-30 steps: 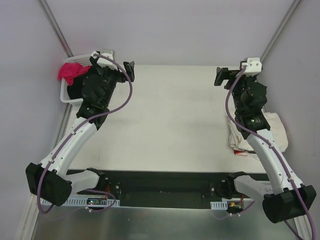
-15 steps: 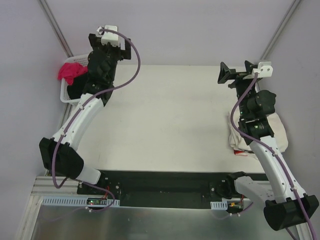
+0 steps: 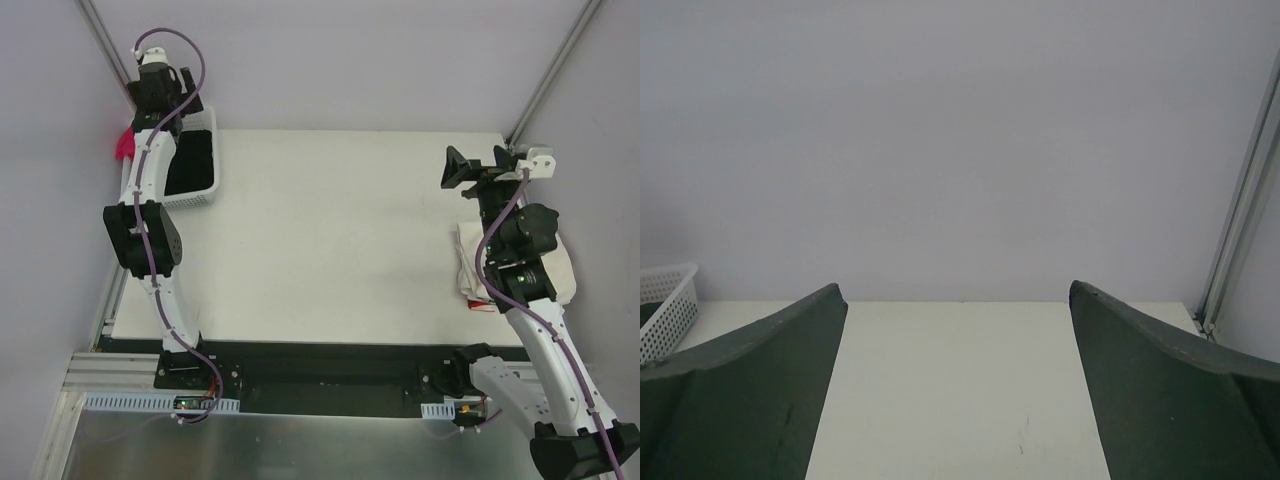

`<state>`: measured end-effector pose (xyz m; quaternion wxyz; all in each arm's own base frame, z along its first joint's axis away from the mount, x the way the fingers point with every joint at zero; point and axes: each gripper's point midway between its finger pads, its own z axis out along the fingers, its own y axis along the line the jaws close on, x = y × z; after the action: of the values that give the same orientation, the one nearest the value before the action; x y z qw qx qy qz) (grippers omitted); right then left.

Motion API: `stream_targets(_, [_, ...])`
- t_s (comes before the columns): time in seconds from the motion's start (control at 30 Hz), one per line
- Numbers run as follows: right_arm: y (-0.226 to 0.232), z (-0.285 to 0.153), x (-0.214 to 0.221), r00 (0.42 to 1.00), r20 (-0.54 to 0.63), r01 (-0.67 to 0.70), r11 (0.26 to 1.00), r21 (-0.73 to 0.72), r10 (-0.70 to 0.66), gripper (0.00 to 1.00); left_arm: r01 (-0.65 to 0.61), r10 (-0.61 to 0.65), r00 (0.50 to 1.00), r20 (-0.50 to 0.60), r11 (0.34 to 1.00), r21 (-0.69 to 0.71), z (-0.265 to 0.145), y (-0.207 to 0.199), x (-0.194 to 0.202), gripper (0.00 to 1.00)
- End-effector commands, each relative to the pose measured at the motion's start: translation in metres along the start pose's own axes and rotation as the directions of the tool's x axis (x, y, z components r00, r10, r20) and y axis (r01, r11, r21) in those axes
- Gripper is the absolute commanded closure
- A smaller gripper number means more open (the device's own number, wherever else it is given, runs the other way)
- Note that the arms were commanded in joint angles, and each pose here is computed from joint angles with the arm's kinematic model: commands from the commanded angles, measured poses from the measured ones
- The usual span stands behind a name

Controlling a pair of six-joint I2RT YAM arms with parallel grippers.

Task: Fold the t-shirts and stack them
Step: Grab crumpled tshirt from bin with the left arm

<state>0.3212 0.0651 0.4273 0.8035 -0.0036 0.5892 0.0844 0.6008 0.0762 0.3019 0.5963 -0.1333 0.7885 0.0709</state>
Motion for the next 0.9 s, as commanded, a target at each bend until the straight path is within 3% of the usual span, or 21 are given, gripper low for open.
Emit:
stream_targets(0.0, [-0.004, -0.012, 0.008, 0.998, -0.007, -0.062, 0.998, 0.022, 0.062, 0.04, 0.184, -0.185, 0.978, -0.097, 0.983, -0.025, 0.008, 0.025, 0.024, 0.01])
stream_targets(0.17, [-0.004, -0.018, 0.019, 0.996, -0.033, -0.081, 0.996, 0.021, 0.082, 0.04, 0.176, -0.193, 0.965, -0.178, 0.979, -0.108, 0.022, 0.043, 0.074, 0.01])
stream_targets(0.47, [-0.015, -0.032, 0.026, 0.996, -0.035, -0.084, 0.994, 0.064, 0.086, 0.04, 0.228, -0.255, 0.922, -0.291, 0.966, -0.125, 0.038, 0.038, 0.134, 0.01])
stream_targets(0.77, [-0.03, -0.039, 0.03, 0.994, -0.029, -0.099, 0.986, 0.131, 0.103, 0.04, 0.324, -0.424, 0.86, -0.285, 0.884, -0.337, 0.022, 0.062, 0.18, 0.01])
stream_targets(0.87, [-0.033, -0.043, 0.029, 0.994, -0.026, -0.1, 0.984, 0.146, 0.105, 0.04, 0.325, -0.432, 0.853, -0.293, 0.879, -0.35, 0.023, 0.063, 0.189, 0.01])
